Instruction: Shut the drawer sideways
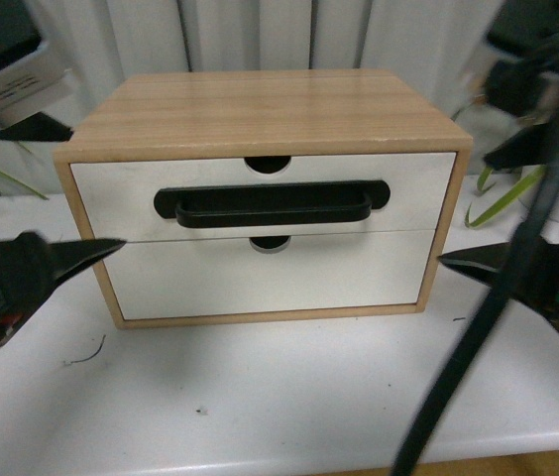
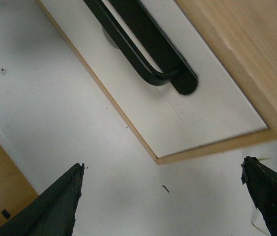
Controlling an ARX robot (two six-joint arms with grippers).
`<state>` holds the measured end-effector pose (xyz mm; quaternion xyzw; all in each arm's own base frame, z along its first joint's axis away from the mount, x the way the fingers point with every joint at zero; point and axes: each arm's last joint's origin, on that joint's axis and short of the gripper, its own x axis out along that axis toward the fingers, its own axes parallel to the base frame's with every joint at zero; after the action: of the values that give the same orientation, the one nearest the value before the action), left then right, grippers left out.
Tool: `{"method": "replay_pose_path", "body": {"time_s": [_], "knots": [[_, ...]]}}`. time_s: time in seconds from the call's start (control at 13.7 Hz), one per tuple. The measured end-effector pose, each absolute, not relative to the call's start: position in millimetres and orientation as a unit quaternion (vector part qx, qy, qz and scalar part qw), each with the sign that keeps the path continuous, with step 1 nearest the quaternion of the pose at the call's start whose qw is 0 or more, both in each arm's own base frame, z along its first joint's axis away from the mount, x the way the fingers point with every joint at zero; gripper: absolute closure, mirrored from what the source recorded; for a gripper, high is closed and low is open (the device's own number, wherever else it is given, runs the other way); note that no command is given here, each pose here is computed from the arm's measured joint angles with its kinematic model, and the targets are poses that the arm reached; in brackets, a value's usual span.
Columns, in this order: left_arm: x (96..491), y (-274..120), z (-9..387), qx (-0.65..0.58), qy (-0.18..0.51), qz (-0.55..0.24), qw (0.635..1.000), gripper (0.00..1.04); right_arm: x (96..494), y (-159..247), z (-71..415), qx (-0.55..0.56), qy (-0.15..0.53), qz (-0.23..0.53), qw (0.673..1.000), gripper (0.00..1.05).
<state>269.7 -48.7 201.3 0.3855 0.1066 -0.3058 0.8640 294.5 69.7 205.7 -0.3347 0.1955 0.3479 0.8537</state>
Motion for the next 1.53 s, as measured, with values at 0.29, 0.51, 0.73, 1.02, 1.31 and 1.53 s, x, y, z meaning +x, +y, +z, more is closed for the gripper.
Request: {"method": "replay_pose_path", "body": {"time_s": [0.29,0.51,0.73,1.02,1.31,1.53], "knots": [[144.0,-9.3,164.4,0.225,0.148,-0.201,0.942,0.07,171.1,27.0,194.6,-0.187,0.157,0.203,0.948,0.06],[110.4,12.1,170.6,0.116,0.114,-0.105,0.981,0.07,140.6,16.4,199.3,-0.106,0.102,0.117,0.982,0.06],[106.5,14.8,167.8,0.074,0.115,-0.091,0.987,0.07,140.1,15.7,198.8,-0.084,0.104,0.105,0.985,0.06],[96.8,4.8,170.5,0.023,-0.009,0.006,1.000,0.46,131.3,7.0,188.8,-0.020,0.003,0.008,1.000,0.44],[97.5,0.2,166.7,0.003,0.000,0.001,1.000,0.96,121.7,0.0,178.5,-0.009,0.004,0.000,1.000,0.95],[97.5,0.1,166.7,0.002,0.000,0.001,1.000,1.03,116.4,0.0,174.4,-0.007,-0.003,0.000,1.000,1.03]]}}
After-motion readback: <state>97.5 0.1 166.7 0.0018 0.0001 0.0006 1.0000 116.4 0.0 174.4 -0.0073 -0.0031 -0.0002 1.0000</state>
